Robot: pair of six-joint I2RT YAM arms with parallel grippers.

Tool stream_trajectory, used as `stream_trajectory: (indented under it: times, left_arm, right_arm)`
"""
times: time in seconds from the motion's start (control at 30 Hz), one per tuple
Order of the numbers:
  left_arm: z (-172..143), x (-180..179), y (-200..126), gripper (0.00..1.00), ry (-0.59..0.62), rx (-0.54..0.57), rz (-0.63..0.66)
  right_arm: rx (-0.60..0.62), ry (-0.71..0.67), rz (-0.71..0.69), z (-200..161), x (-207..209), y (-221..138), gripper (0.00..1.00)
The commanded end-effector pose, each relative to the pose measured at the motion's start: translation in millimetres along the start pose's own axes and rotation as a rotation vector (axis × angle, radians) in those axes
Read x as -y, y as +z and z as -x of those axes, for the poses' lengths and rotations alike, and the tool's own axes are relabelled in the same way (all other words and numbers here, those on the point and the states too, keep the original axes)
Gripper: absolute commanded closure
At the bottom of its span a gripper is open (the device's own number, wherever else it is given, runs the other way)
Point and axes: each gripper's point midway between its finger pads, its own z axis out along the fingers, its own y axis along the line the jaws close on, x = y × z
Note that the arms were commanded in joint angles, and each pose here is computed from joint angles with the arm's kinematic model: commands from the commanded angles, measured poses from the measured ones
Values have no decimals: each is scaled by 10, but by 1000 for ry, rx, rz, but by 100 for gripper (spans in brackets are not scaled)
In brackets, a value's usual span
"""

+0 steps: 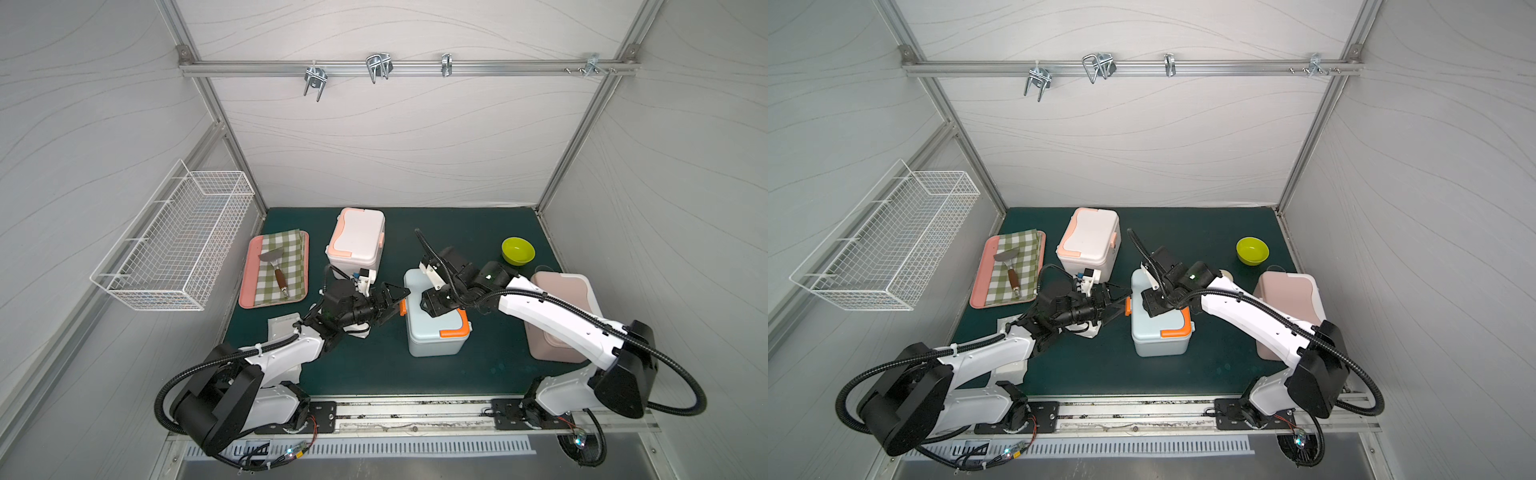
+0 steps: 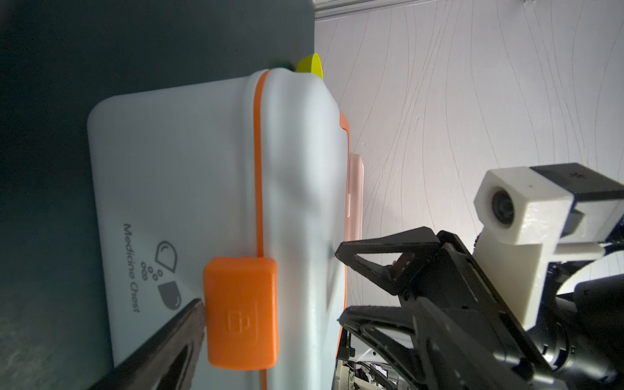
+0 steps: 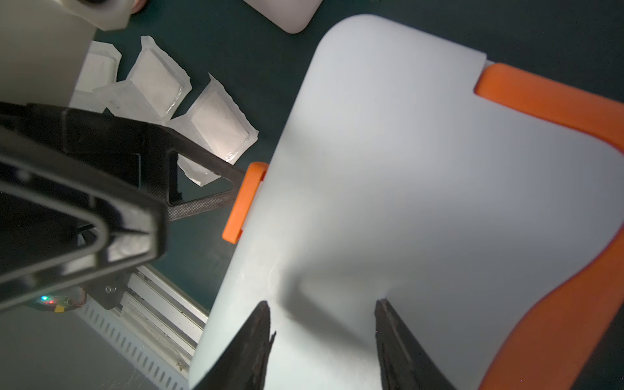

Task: Open first aid kits and take out gauze
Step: Fasten the fastener of the first aid kit.

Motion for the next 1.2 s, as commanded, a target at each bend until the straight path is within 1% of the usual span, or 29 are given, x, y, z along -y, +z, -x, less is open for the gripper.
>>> stream_trajectory:
  times: [0.0,0.17,0.3,0.37,0.47,0.57,0.63,0.73,0.93,1.07,1.17]
  left_arm:
    - [17,165,-47,4,31,4,-43]
    - [25,99,-63,4,25,12,-10]
    - [29,-42,-86,4,9,15,61]
    - [15,-137,-123,4,3,17,117]
    - [7,-140,-203,4,35,24,170]
    - [-9,-98,-304,4,69,25,220]
    - [-32,-59,-368,5,98,19,255]
    - [-94,41,-440,5,156,0,304]
    - [-240,242,-383,6,274,-74,385]
    - [-253,293,-244,7,325,-111,423]
    - [-246,288,-118,7,334,-138,434]
  right_arm:
    - [-170,19,-29,-421,89,145,48]
    - [-167,19,-28,-407,86,141,47]
    - [-160,20,-14,-388,52,91,44]
    - [-137,23,-2,-344,27,22,42]
    - [-89,24,5,-255,11,-135,37]
    - [-32,40,11,-170,48,-328,26]
    - [1,63,14,-138,110,-435,19]
    - [53,112,18,-114,263,-566,14]
    - [134,231,60,-154,566,-698,13]
    - [141,297,134,-237,631,-650,18]
    - [120,323,178,-312,628,-562,23]
